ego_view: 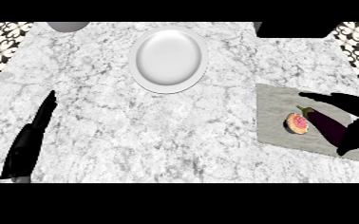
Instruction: Pick the eggplant from the placemat and place it in the plate
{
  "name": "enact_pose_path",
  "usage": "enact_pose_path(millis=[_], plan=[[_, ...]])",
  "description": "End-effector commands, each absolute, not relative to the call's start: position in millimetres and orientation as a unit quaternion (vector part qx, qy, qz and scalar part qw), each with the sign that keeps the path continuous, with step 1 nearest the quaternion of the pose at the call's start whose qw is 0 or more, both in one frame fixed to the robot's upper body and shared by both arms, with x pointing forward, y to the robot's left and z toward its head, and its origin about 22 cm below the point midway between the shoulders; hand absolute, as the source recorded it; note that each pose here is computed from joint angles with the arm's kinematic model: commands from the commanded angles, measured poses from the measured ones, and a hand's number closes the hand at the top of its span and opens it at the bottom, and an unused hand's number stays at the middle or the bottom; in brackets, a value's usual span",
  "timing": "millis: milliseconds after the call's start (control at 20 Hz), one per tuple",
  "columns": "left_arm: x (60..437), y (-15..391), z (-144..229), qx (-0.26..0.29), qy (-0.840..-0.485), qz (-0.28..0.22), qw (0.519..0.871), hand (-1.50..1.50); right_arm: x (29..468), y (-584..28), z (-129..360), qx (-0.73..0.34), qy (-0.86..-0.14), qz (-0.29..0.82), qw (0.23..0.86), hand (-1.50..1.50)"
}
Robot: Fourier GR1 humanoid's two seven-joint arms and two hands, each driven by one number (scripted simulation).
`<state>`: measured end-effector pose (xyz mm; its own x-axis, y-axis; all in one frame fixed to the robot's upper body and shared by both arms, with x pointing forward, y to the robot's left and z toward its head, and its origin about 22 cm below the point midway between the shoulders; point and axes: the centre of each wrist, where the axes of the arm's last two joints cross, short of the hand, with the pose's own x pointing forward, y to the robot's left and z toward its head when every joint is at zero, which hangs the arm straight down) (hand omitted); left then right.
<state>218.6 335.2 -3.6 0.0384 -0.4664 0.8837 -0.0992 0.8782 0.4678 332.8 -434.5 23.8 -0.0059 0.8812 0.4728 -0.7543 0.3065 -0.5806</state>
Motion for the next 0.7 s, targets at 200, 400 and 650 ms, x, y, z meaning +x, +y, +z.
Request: enact_pose_path(millis=[200, 400, 650], plan=[[217, 331, -4, 0.208, -0.685, -0.138, 0.685, 0.00, 331, -440, 10, -0.017, -0.453, 0.549, 0.702, 1.50], [220, 323, -7, 0.218, -0.677, -0.126, 0.692, 0.00, 334, -438, 18, -0.021, -0.464, 0.564, 0.683, 1.50], [212, 337, -15, 0.209, -0.679, -0.133, 0.691, 0.00, 338, -416, -6, -0.113, -0.446, 0.522, 0.718, 1.50]])
